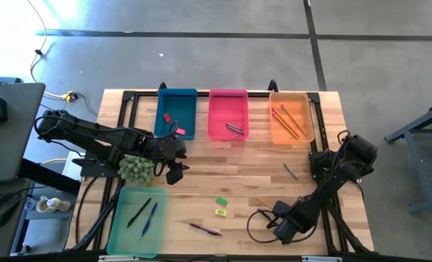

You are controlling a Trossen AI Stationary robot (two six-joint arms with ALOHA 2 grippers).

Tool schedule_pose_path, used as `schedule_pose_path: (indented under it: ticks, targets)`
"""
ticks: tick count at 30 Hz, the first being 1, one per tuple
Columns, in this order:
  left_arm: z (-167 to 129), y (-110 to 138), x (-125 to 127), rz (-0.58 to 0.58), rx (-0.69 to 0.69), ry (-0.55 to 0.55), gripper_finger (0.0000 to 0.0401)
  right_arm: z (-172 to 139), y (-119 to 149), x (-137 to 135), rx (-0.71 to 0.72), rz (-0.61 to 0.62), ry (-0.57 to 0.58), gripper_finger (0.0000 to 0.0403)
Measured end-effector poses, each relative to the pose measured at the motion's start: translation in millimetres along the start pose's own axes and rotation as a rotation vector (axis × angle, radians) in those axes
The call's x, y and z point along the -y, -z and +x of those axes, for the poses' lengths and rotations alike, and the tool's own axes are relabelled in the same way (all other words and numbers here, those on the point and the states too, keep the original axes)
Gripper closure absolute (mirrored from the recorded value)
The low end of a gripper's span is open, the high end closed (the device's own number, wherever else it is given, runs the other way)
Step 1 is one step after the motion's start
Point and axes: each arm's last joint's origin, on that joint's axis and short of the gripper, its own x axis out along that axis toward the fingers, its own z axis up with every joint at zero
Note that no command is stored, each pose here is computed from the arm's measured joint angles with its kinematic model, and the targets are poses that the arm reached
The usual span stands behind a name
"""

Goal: Sort crayons/erasers/pens/pencils in bins
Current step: Put the pencil into the orange bin

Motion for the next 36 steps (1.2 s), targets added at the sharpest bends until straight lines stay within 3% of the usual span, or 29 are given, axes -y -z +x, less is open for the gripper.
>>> schedule_pose_path:
  ticks: [16, 27, 36]
  targets:
    - [0, -2, -3, 0.013, 0.051, -0.096, 0.0194, -61, -32, 29, 0.333, 0.305, -0.094, 0.04]
    - [0, -2, -3, 0.044, 0.056, -0.106, 0.0194, -119, -57, 88, 0.589, 0.457, -0.061, 0.04]
    - [0, -13, 2, 0.041, 0.176, -0.072, 0.0194, -158, -76, 147, 0.764, 0.475, 0.053, 0.04]
